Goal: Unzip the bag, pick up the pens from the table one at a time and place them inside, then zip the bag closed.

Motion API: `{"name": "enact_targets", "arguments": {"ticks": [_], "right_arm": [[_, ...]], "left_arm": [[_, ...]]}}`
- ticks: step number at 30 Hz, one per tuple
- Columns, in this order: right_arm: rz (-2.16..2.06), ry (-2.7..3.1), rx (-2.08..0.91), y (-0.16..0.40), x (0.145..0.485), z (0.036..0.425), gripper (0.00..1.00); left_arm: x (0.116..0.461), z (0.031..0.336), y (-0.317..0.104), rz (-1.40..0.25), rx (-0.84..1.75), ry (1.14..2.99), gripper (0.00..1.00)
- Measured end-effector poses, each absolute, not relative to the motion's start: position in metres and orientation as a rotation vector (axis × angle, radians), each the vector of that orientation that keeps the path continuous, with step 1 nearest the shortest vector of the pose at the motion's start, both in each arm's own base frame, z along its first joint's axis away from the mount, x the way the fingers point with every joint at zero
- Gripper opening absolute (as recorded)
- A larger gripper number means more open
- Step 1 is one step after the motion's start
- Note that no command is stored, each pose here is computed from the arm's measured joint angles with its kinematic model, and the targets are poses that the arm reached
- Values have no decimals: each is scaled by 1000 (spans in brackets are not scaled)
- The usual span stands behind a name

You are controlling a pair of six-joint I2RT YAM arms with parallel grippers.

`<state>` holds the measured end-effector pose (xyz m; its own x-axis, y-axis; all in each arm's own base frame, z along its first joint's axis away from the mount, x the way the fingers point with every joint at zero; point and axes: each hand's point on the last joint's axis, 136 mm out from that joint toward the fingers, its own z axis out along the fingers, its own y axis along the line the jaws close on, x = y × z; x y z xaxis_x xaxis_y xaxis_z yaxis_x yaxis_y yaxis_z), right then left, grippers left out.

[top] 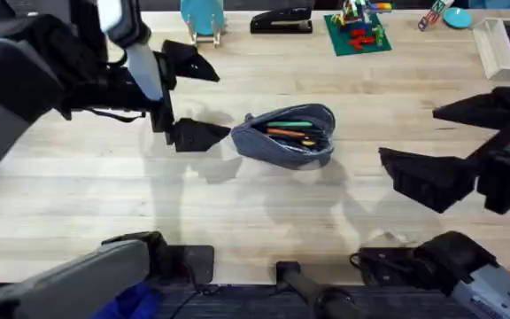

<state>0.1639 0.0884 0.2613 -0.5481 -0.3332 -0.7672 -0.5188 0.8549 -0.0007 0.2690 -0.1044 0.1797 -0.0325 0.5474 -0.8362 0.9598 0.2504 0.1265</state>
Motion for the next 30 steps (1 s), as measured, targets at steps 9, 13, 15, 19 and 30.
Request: {"name": "enact_targets", "arguments": {"ticks": [9, 13, 15, 19, 30], "right_arm": [[287, 2199, -615, 88, 164, 261, 998], [287, 2198, -616, 88, 164, 261, 997], [287, 2199, -616, 88, 164, 261, 997], [287, 2198, -615, 88, 164, 261, 998], [287, 2199, -615, 88, 164, 261, 998]], "left_arm": [[269, 145, -106, -684, 1544, 1592, 993], [271, 129, -106, -716, 1574, 1578, 993], [271, 121, -106, -737, 1582, 1578, 995], [272, 108, -106, -770, 1598, 1574, 993], [271, 95, -88, -778, 1573, 1576, 993]]}}
